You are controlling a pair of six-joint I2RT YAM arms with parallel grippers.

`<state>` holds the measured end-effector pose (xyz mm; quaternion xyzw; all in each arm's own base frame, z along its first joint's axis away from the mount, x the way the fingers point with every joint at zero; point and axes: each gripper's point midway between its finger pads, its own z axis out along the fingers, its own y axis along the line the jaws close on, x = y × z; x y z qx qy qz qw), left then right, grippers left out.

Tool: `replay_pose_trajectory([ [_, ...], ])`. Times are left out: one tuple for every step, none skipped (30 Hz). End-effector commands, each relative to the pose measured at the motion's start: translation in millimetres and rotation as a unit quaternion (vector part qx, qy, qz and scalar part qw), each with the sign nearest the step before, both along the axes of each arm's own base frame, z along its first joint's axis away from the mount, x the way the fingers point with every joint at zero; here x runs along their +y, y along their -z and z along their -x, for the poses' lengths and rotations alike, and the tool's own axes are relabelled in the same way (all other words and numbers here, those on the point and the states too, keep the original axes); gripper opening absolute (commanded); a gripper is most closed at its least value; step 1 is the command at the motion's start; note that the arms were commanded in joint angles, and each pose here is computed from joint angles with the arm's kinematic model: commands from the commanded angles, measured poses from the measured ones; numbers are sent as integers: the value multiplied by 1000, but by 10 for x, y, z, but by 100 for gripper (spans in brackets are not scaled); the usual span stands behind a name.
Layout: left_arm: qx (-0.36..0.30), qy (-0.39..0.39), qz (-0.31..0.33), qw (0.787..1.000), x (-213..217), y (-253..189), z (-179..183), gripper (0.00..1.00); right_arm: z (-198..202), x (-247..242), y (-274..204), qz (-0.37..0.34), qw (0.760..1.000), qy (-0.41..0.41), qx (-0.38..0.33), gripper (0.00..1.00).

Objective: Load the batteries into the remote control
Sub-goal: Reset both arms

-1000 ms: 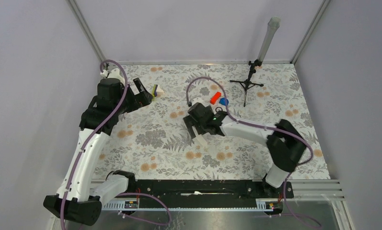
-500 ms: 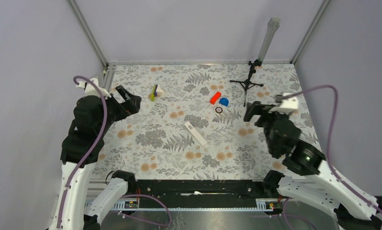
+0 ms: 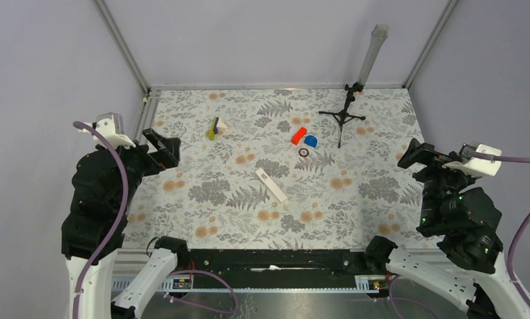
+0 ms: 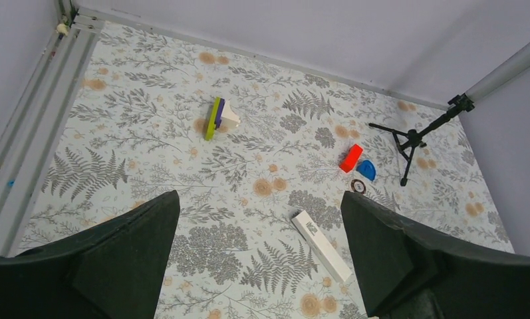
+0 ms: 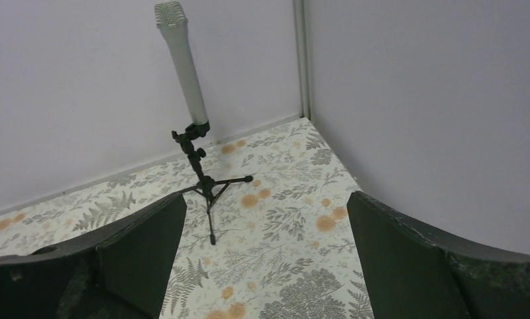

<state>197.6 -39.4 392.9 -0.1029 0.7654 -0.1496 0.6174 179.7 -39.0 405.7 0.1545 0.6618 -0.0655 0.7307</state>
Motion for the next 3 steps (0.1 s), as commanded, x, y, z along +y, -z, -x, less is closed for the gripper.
replay_pose_trajectory([
  [-19,-9,-23,1000,63,-126,-23,99,59,-137,-81,5,1000,30,1,100],
  [-19,-9,-23,1000,64,-125,-30,99,54,-127,-81,3,1000,28,0,100],
  [-19,-9,-24,999,64,-125,-37,99,47,-115,-78,1,1000,27,-1,100],
])
